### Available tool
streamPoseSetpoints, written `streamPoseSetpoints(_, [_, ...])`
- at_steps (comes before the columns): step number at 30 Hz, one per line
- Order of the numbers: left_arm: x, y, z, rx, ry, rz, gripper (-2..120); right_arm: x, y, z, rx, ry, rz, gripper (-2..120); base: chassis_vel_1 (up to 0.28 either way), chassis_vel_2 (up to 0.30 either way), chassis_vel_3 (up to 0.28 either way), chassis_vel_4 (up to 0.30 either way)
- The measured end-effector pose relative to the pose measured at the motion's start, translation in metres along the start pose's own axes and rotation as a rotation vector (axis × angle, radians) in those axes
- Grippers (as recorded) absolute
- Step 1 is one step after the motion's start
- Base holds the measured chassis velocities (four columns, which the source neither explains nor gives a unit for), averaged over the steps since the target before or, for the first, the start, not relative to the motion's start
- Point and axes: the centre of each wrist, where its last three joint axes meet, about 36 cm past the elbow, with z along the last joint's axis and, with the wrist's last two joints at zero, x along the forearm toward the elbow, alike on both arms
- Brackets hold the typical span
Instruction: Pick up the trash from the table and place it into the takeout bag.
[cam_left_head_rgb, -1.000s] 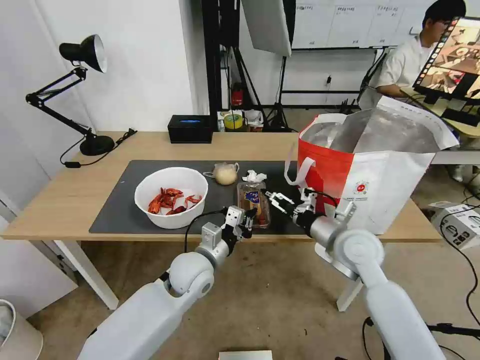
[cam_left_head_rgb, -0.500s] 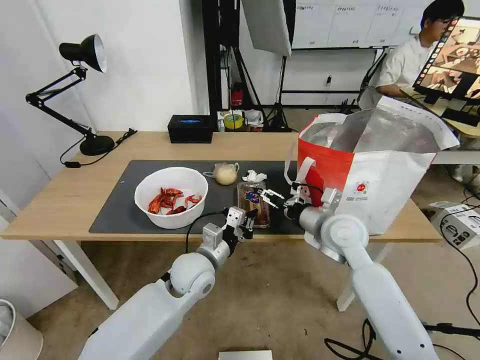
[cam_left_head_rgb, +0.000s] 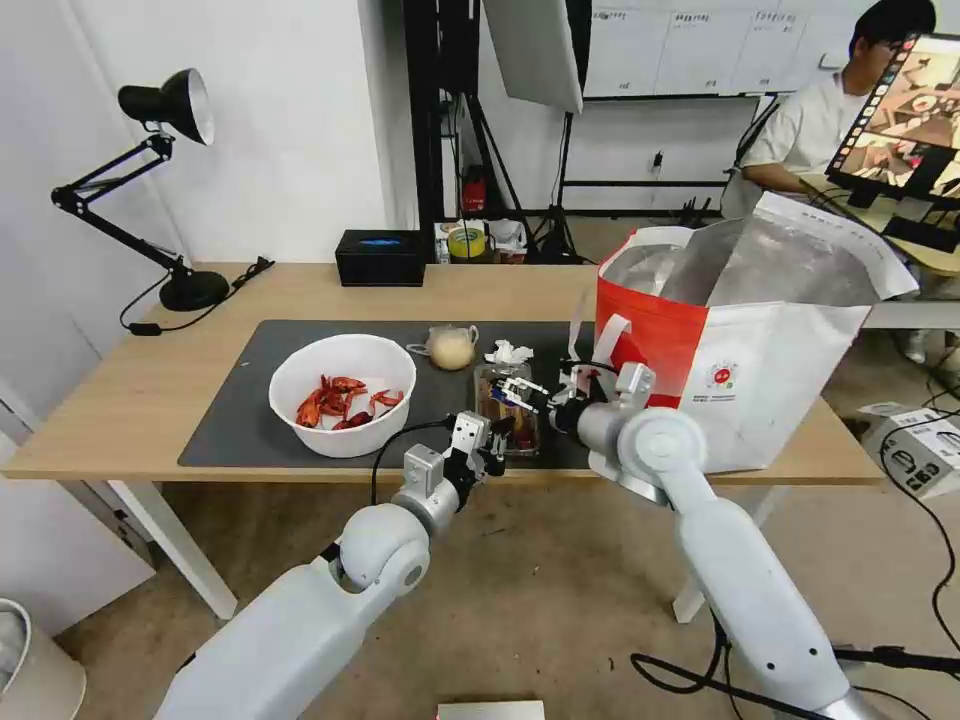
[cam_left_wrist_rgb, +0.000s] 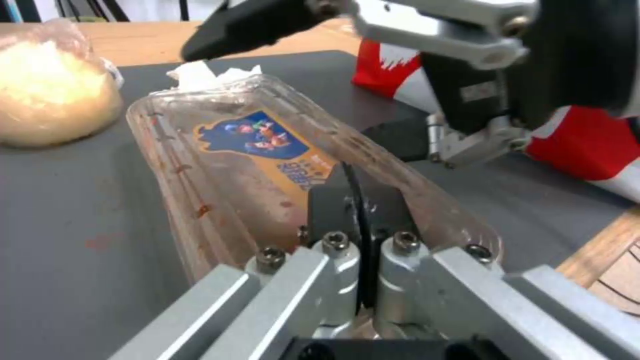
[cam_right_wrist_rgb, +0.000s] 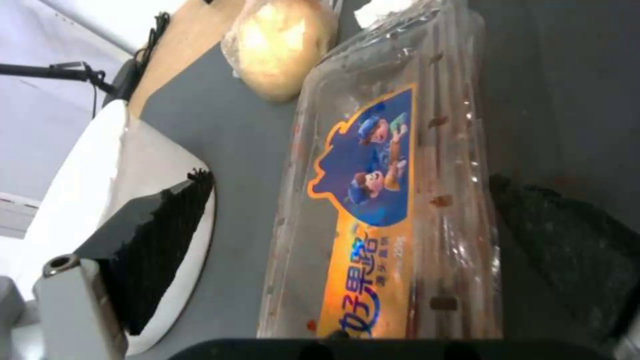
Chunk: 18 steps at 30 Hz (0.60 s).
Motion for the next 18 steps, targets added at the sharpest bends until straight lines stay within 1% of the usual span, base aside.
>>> streamPoseSetpoints(9, [-0.002, 0.002, -0.002, -0.002, -0.01, -0.003, 0, -0.014, 0.009, -0.012, 0.012, 0.019, -0.002, 100, 0.0, 0.0, 0.0, 0.0])
streamPoseSetpoints(18, [-0.002, 0.002, -0.002, 0.002, -0.013, -0.004, 0, -0.02, 0.012, -0.008, 0.015, 0.054, 0.026, 100, 0.0, 0.0, 0.0, 0.0])
